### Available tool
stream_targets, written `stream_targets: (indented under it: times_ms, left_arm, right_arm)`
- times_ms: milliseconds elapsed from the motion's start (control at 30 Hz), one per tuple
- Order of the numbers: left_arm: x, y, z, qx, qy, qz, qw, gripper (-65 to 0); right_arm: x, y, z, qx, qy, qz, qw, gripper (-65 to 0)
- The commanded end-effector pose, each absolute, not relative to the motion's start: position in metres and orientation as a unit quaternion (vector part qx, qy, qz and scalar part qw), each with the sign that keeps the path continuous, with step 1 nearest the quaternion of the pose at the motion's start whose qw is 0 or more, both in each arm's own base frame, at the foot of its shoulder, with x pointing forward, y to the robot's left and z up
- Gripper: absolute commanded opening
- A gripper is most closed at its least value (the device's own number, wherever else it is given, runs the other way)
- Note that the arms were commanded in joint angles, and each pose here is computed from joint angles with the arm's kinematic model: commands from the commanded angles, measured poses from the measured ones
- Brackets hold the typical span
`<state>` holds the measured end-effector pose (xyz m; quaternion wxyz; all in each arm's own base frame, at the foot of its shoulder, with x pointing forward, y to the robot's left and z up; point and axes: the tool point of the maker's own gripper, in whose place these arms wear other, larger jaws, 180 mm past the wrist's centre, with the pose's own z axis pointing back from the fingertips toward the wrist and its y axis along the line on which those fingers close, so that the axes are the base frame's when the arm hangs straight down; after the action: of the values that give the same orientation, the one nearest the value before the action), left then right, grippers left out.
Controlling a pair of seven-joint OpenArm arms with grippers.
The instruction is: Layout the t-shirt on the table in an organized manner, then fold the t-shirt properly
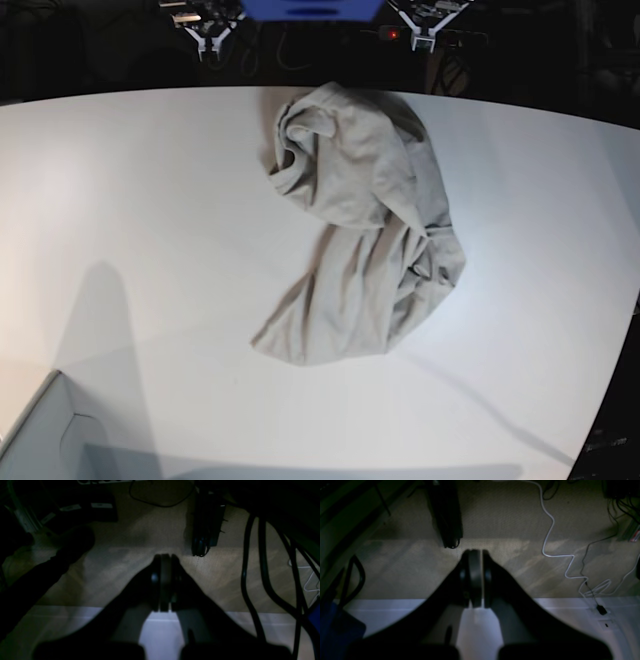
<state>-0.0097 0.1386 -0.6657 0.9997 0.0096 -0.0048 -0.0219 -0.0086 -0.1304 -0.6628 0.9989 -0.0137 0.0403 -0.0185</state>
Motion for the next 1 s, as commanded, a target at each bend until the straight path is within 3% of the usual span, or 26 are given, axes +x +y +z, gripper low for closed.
stream_targets:
  times_ms: [0,967]
  left_arm:
    - [-0.0118,0.1399,-0.6656,0.013,-0.004,-0.024,1.000,-65.0]
    - [-0.0107,0.1399,-0.6656,0.013,-0.004,-0.024,1.000,-65.0]
  right_arm:
    - [-0.0103,-0.1264,-0.6628,-0.002,0.042,-0.017,0.999,-65.0]
    - [-0.0080,-0.1274,-0.6628,-0.003,0.039,-0.017,0.999,-65.0]
